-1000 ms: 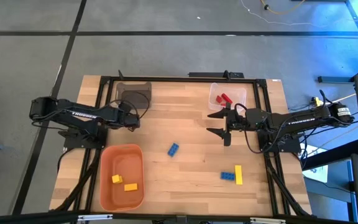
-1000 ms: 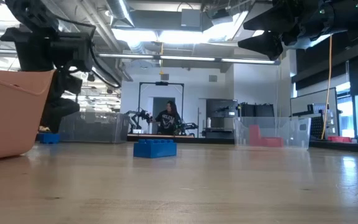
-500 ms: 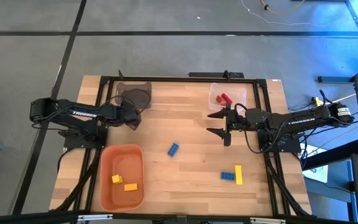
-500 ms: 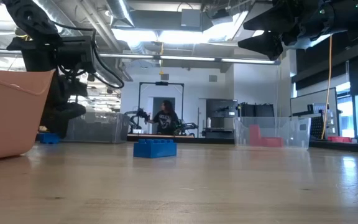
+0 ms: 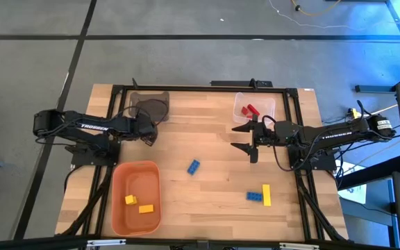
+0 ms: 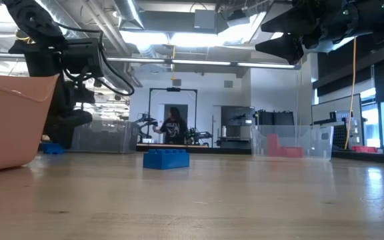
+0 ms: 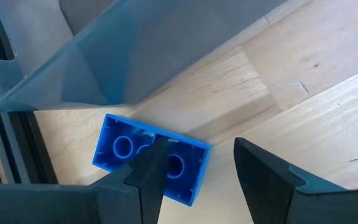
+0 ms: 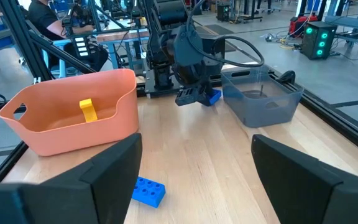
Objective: Sort & place blocks by color
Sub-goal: Put the top left blue gamepiece into the black bin
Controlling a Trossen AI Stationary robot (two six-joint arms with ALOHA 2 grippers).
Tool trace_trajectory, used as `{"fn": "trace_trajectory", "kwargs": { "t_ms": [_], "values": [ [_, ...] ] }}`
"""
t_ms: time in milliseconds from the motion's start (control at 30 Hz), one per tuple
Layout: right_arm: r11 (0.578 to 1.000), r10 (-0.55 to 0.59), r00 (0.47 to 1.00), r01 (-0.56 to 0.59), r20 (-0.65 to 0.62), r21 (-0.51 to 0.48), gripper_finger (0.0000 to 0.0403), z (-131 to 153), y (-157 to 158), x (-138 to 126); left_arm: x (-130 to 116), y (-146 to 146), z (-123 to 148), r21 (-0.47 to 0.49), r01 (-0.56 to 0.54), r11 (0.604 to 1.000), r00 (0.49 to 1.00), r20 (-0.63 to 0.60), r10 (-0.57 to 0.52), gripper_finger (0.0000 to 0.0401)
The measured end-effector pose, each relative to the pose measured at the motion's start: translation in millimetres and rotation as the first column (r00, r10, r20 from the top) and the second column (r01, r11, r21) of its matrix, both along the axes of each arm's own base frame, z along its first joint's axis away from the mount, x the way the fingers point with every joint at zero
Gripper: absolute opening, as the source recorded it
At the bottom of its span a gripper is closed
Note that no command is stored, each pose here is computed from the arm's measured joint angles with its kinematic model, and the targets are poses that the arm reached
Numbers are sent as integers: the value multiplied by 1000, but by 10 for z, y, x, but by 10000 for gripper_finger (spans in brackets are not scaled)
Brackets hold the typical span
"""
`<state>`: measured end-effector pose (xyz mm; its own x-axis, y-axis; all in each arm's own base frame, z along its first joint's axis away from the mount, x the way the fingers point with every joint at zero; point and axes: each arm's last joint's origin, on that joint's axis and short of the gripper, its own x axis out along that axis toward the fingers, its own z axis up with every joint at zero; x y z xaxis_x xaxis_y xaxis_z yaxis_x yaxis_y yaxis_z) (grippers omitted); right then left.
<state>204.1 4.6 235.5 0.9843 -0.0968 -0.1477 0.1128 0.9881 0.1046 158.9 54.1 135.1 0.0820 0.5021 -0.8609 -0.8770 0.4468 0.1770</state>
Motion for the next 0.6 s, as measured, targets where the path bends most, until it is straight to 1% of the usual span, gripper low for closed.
{"fn": "trace_trajectory", "kwargs": {
  "t_ms": [400,600],
  "values": [
    [1000,0,1000,0,0,-1,303,-1,0,0,-3,5,2,18,-4,1000,1000,-5,5,176],
    [1000,0,1000,0,-1,-2,303,-1,0,0,19,-16,13,16,59,998,998,-25,-58,176]
  ]
}}
